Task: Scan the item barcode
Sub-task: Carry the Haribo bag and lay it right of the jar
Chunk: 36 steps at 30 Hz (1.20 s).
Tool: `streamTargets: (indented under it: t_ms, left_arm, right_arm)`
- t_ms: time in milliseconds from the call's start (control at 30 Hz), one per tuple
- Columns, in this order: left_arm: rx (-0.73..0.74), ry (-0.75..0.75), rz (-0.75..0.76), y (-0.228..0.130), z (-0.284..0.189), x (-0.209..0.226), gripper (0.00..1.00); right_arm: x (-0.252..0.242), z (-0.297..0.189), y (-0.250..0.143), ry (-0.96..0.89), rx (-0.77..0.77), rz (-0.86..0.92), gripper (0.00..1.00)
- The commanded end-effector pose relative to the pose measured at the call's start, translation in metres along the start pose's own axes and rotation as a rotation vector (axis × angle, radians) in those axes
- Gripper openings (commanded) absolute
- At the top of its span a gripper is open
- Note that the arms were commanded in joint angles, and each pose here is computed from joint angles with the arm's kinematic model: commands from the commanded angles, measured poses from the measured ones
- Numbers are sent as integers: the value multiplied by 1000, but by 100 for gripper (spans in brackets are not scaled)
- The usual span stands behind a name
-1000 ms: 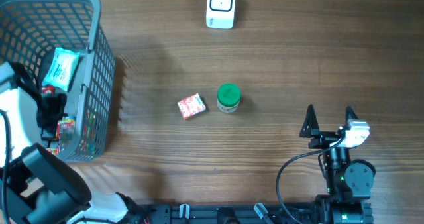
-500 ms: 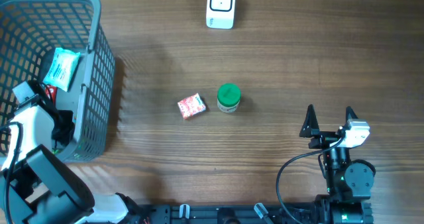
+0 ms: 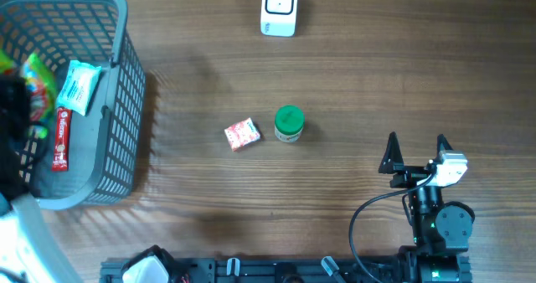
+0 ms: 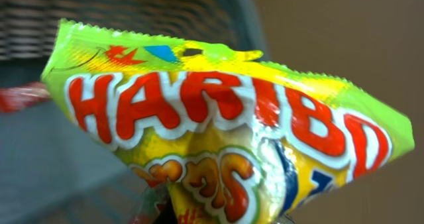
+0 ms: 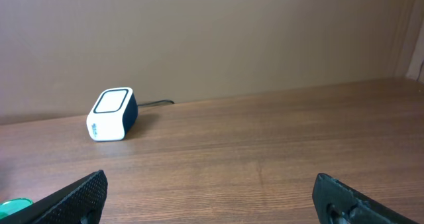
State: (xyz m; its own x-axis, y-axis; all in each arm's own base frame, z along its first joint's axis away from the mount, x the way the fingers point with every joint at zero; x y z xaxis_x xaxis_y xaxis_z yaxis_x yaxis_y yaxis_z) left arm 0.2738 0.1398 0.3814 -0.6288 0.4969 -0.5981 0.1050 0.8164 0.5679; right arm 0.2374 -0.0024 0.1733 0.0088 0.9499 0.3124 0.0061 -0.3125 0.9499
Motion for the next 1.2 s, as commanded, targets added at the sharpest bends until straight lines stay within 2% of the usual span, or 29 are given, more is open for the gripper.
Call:
streamTargets:
  t_ms: [0,133,200,267,333,500,567,700,900,1067,1167]
  left_arm:
    - [184,-251,155,-62,-20,-67,4]
    - [355,-309,369,-148,-10,-114,4]
    - [432,-340,490,-203,0,-141,4]
    - [525,-427,653,-277,11,-174,4]
    - [578,-472,727,-331,22,-191,4]
    - [715,-528,841,-460,50,-200,4]
    - [749,-536,882,-498,55,-194,4]
    - [781,-570,947,-546,59,-186,4]
    - [864,-484,980,-590,69,-152,4]
    - [928,-481,1062,-628,54,-126,6]
    - [913,-472,1080,-629,53,-124,20]
  right_arm:
    - [3,0,0,19,-2,-14,100]
    - [3,0,0,19,-2,-15,100]
    - [3,0,0,19,-2,-15,100]
    - [3,0,0,19,-2,-15,100]
    - [3,0,0,19,-2,-15,100]
    - [3,0,0,19,-2,-15,100]
    - [3,0,0,19,-2,-15,100]
    - [3,0,0,19,-2,-15,100]
    - [3,0,0,19,-2,-15,100]
    - [3,0,0,19,-2,-14,100]
    - [3,0,0,19,-2,-15,100]
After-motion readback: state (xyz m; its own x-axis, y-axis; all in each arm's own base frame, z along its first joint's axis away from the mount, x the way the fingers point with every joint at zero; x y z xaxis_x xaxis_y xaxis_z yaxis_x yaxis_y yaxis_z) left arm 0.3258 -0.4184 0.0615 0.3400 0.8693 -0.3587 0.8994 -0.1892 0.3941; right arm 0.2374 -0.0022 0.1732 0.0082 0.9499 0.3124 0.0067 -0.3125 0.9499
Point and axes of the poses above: each gripper's point midway between its finger pads, its own z axis out along the fingers, its own x axis along the line the jaws close on, y = z × x, the point moved 1 cm from there along -z, back along the fingers, and after that the axes turned 11 degrees about z, right-handed, at the moved point
